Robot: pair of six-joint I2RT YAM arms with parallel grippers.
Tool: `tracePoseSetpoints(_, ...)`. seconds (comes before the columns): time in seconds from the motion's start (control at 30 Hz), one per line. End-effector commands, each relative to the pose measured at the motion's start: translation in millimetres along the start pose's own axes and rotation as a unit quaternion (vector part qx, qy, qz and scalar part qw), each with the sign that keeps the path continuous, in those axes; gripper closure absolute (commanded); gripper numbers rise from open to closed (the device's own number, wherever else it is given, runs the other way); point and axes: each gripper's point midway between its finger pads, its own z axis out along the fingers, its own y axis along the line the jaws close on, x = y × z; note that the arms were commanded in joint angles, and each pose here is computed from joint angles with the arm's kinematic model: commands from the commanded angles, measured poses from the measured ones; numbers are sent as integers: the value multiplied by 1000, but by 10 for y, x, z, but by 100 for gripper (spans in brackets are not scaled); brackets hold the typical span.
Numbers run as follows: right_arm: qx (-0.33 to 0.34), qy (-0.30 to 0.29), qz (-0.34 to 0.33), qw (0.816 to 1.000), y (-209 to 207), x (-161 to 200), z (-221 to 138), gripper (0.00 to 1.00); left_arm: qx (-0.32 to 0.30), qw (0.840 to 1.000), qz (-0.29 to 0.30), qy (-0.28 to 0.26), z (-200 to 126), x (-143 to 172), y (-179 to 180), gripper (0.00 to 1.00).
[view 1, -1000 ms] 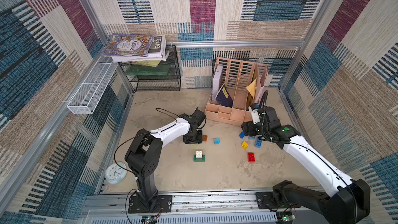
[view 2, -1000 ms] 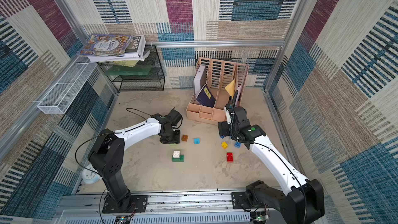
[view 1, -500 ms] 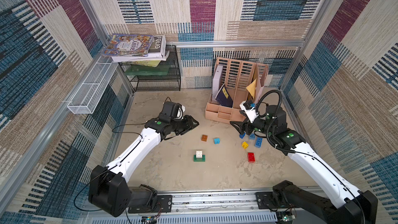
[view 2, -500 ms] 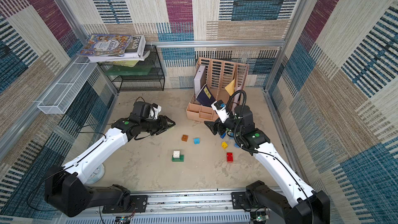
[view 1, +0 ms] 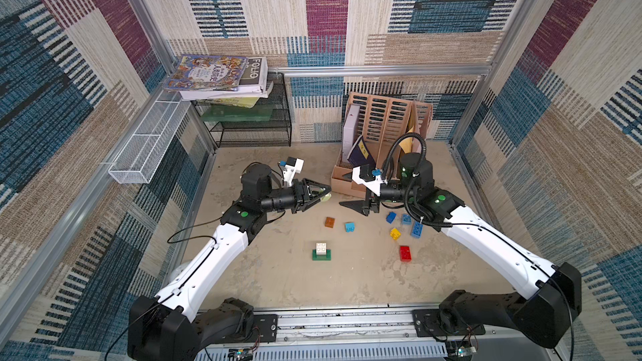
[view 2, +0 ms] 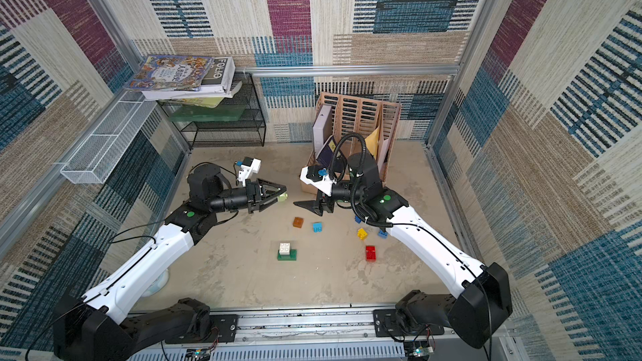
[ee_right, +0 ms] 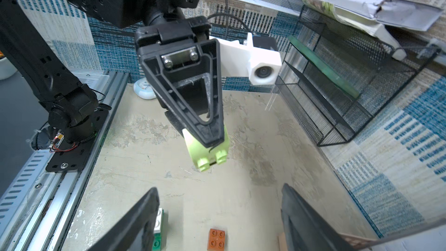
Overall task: Assemble the number 1 with lego
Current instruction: Pick up the lego brick from the center of the board, then place the lego brick at the center of the board.
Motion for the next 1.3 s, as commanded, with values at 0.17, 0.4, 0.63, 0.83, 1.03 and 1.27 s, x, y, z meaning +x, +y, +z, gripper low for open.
tracePoseSetpoints(0.17,-46,-50,-45,997,156,-244,122,30,70,996,51,25,-66,74,-413,54)
tracePoseSetpoints(0.4,-62,-67,-56,994,205,-350,210,35,77,995,55,38,-77,111,-459,55)
tracePoseSetpoints(0.63,-69,-74,-59,993,263,-378,255,46,81,994,58,41,-90,129,-492,56)
tracePoseSetpoints(0.83,-72,-76,-60,993,286,-386,265,55,83,994,59,44,-95,145,-511,56)
tracePoseSetpoints(1.03,-76,-75,-58,993,316,-371,278,64,78,994,64,42,-108,155,-508,51)
tracePoseSetpoints(1.27,-30,-38,2,999,206,-80,155,67,-82,986,135,-55,-351,27,-159,16)
